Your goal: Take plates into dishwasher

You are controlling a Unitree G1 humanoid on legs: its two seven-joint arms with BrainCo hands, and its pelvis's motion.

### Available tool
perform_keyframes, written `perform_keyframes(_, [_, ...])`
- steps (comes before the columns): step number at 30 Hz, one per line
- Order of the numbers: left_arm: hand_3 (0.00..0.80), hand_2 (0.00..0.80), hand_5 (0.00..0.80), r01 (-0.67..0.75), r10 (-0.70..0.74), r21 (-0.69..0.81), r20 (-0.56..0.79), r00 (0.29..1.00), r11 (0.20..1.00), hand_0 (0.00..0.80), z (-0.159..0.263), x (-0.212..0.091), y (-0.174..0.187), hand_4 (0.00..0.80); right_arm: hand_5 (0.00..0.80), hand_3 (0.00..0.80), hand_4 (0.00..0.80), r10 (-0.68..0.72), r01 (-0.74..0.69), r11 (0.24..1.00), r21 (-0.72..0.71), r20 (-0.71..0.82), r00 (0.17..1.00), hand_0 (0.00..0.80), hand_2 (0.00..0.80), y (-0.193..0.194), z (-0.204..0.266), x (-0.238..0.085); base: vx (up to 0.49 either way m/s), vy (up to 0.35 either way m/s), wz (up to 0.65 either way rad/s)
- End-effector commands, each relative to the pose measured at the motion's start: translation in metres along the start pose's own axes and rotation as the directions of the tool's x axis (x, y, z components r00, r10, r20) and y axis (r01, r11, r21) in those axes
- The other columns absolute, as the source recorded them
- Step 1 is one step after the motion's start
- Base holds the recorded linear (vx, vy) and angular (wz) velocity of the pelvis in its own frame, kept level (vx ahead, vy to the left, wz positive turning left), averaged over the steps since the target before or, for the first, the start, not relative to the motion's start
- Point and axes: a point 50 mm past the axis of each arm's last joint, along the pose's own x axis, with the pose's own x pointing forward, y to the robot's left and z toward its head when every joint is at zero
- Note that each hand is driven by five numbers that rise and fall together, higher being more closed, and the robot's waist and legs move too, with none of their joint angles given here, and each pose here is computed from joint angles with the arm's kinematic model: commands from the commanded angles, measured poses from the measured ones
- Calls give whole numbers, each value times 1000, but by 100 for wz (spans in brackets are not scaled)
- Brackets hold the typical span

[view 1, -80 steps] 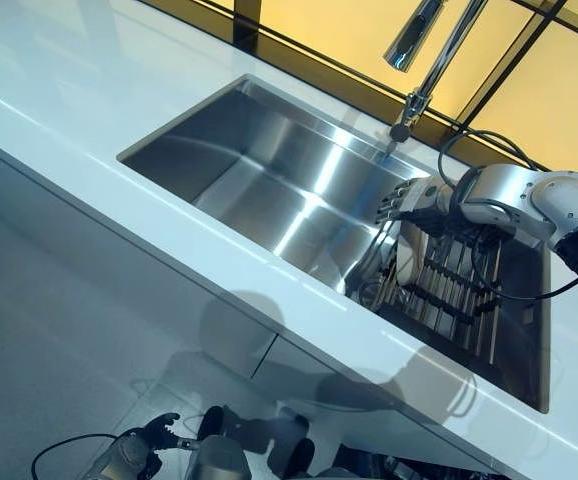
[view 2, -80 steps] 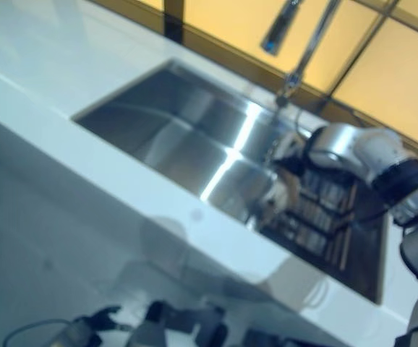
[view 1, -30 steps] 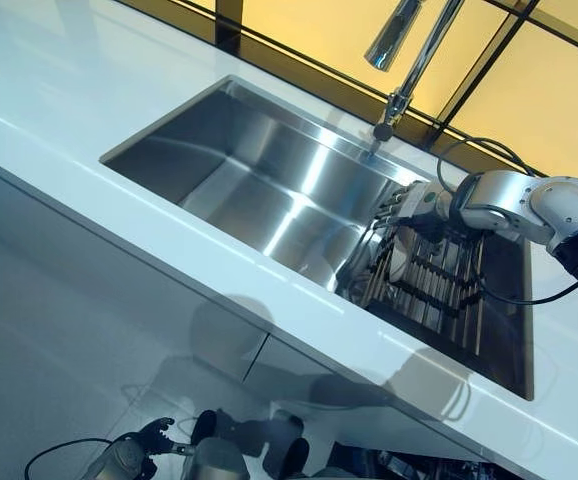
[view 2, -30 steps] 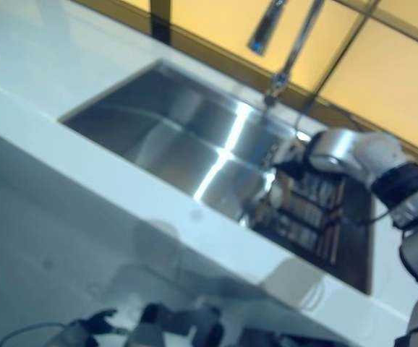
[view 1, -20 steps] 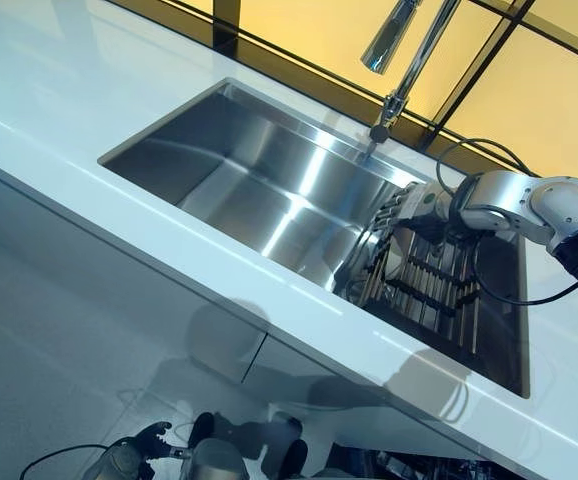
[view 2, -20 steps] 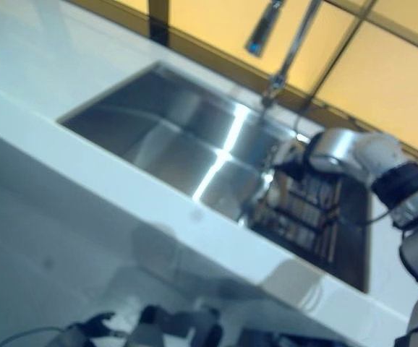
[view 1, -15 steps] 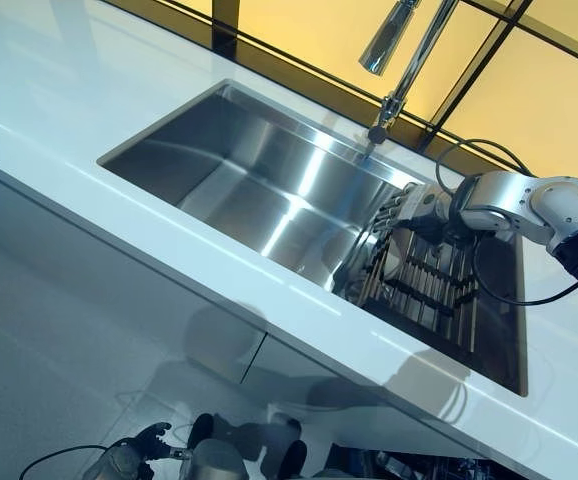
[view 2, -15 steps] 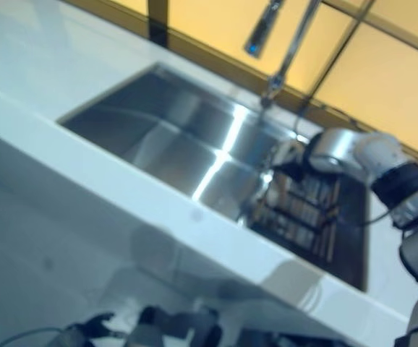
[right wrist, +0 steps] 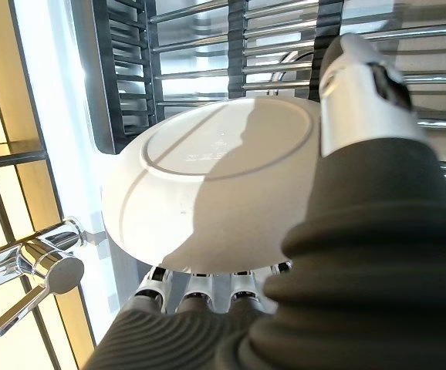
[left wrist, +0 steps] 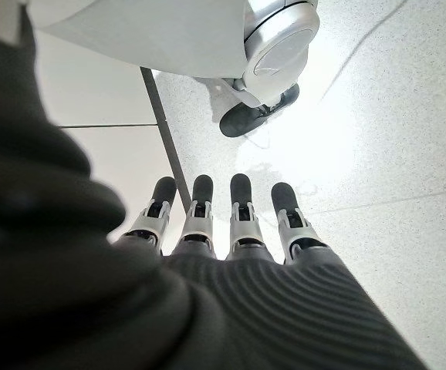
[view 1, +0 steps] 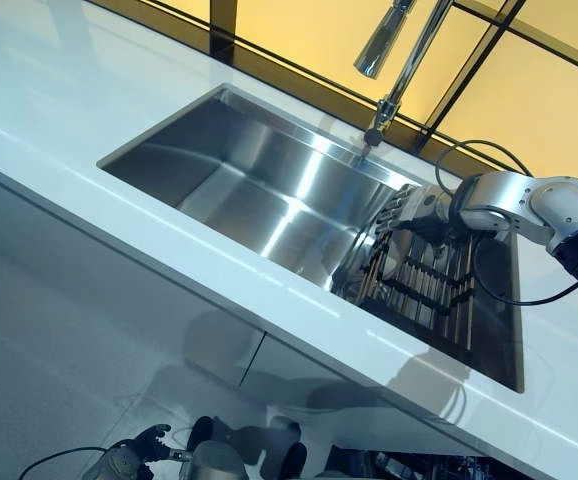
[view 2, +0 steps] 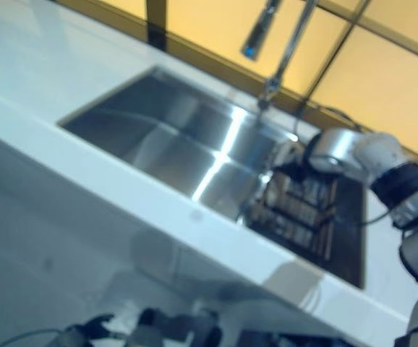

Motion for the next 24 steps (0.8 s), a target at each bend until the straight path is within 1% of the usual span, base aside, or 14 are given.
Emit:
perform_keyframes(1, [0,0,0,19,-19,42,15,1000,999,0,5,1,-4,0,0,0,0,-8,11,1000,27,-101,995,0,0,-1,-28,-20,-10,21,-3])
perform_keyframes(6, [0,0,0,29,-30,39,16,999,999,0,6,2,-8,0,0,0,0,-7,9,1000,21,-99,995,0,0,-3,-28,-21,-13,21,-3])
perform_keyframes(16, [0,0,0,37,-38,29,13,999,999,0,5,2,-13,0,0,0,0,-27,25,1000,-15,-154,988,0,0,-1,-32,-21,-23,15,-6])
perform_keyframes(24, [0,0,0,56,-56,16,23,998,998,0,10,5,-22,0,0,0,0,-12,9,1000,-29,-137,990,0,0,0,-28,-21,-23,39,-6])
